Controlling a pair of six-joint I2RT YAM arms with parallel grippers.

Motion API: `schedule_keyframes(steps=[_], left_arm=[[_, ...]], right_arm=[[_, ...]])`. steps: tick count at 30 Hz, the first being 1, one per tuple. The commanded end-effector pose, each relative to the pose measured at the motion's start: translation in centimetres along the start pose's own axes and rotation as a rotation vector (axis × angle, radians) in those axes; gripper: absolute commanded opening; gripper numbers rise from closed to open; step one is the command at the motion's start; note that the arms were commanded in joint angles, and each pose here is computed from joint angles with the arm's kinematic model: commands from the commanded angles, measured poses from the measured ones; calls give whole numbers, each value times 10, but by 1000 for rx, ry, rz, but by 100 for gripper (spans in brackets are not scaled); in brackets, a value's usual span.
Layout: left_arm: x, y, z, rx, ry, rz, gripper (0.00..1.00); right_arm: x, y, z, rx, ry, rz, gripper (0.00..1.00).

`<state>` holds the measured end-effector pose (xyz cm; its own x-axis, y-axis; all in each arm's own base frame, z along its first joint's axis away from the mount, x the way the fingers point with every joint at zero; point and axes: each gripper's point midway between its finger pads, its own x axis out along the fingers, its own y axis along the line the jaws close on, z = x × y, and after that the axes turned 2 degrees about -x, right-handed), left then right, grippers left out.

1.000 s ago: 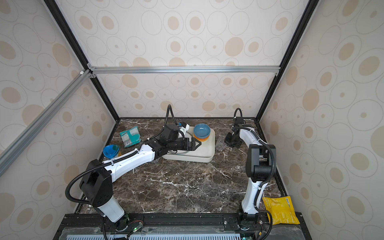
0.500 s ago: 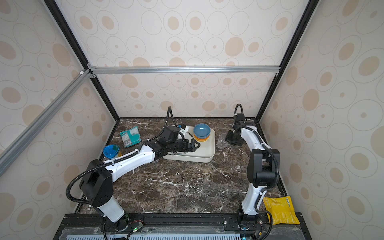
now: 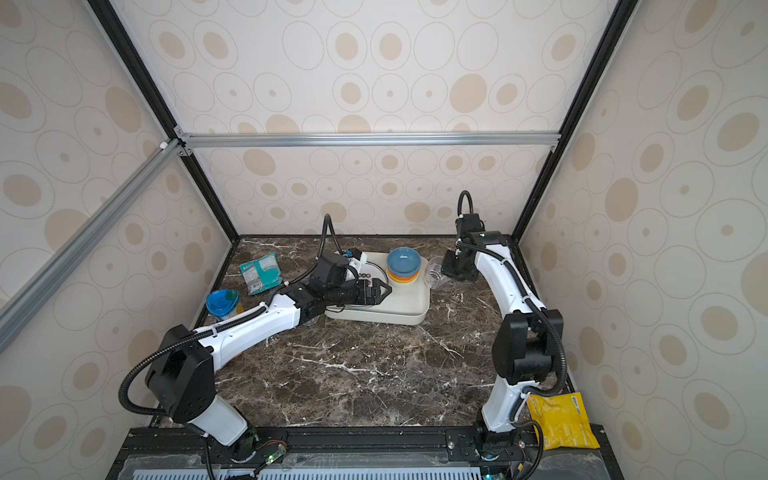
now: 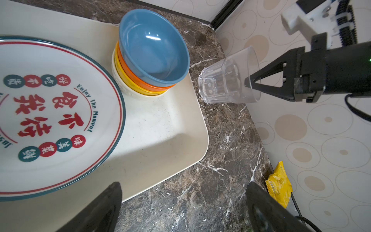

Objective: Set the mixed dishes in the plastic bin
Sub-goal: 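Carry the clear cup with the right gripper into the bin beside the bowls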

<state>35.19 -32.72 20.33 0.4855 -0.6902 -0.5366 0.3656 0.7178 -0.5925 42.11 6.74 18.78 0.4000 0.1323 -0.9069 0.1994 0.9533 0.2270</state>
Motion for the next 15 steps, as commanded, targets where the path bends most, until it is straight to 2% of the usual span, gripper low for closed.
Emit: schedule_keyframes(steps=[1, 15], left_arm=[[-11, -1, 12, 1, -51, -1, 96], [-29, 16, 14, -33, -94, 38, 96]], right_arm=[[-18, 16, -3, -64, 0, 14, 0], [7, 59, -26, -189, 96, 29, 0]])
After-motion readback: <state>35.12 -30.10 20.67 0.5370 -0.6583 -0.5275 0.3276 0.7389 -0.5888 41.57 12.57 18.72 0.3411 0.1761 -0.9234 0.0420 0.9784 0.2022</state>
